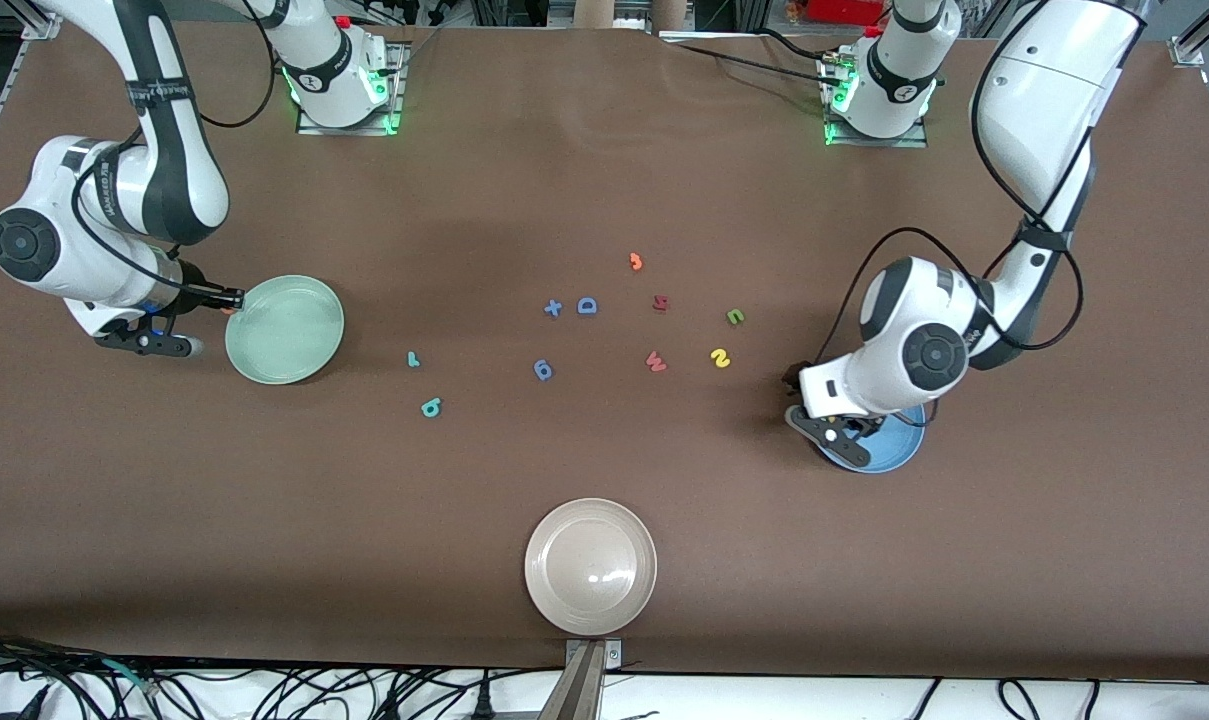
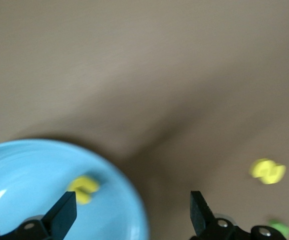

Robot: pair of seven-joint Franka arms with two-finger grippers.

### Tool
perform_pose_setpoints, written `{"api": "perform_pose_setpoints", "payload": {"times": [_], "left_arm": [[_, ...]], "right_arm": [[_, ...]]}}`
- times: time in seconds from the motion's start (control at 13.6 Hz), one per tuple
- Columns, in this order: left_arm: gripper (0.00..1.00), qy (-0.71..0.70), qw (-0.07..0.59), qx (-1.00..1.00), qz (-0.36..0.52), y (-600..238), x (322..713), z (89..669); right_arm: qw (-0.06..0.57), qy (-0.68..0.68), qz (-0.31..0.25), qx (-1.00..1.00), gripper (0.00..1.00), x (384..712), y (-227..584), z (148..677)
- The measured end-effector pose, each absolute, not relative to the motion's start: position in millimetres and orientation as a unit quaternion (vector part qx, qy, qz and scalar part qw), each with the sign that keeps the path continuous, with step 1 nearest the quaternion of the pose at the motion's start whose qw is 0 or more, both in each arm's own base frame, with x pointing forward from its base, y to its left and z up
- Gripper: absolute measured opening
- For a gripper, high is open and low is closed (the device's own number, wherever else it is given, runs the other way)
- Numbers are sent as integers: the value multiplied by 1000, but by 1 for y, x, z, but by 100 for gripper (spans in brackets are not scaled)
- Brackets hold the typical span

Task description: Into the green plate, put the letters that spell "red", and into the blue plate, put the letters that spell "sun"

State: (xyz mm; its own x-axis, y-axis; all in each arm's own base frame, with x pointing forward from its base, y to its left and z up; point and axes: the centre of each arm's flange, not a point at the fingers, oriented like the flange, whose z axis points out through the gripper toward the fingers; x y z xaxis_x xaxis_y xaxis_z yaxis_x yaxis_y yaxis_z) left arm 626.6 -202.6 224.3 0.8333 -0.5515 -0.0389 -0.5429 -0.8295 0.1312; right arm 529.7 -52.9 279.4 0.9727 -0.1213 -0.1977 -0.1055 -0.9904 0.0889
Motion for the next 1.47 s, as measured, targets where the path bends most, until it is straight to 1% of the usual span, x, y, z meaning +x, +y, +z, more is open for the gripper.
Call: {"api": "perform_pose_setpoints", "payload": {"times": [0.15,0.29,0.51,0.66,0.81,0.96,1.1,1.18,1.25,1.32,1.4,1.47], "left_arm": [[100,-265,67,961,-43,-240,613,228],[100,-245,65,966,-51,-274,596,227],[100,-218,51,973,-60,-316,567,214],[100,-215,29,974,-59,-319,558,205],[100,-198,28,978,-59,-317,555,193],[100,-192,28,980,-55,-323,547,179],[100,-189,27,980,-56,-328,541,169],[97,-189,27,980,-57,-328,541,167],[96,-188,26,980,-57,-328,541,167],[86,-188,26,980,-57,-327,541,167],[73,-187,26,980,-56,-326,542,168],[63,-185,25,981,-55,-323,543,169]], "right_arm": [[55,-53,-89,993,28,524,-54,247],[66,-52,-88,993,28,520,-55,223],[58,-59,-89,993,28,519,-41,194],[58,-58,-93,992,28,518,-35,185],[59,-58,-94,992,28,518,-35,184],[58,-58,-94,992,31,518,-35,184],[58,-58,-92,992,50,519,-35,186],[56,-58,-89,993,59,521,-34,189],[53,-58,-87,993,70,523,-33,194],[48,-58,-87,993,82,526,-32,202],[40,-58,-90,993,90,529,-30,214],[31,-58,-94,993,90,532,-27,229]]}}
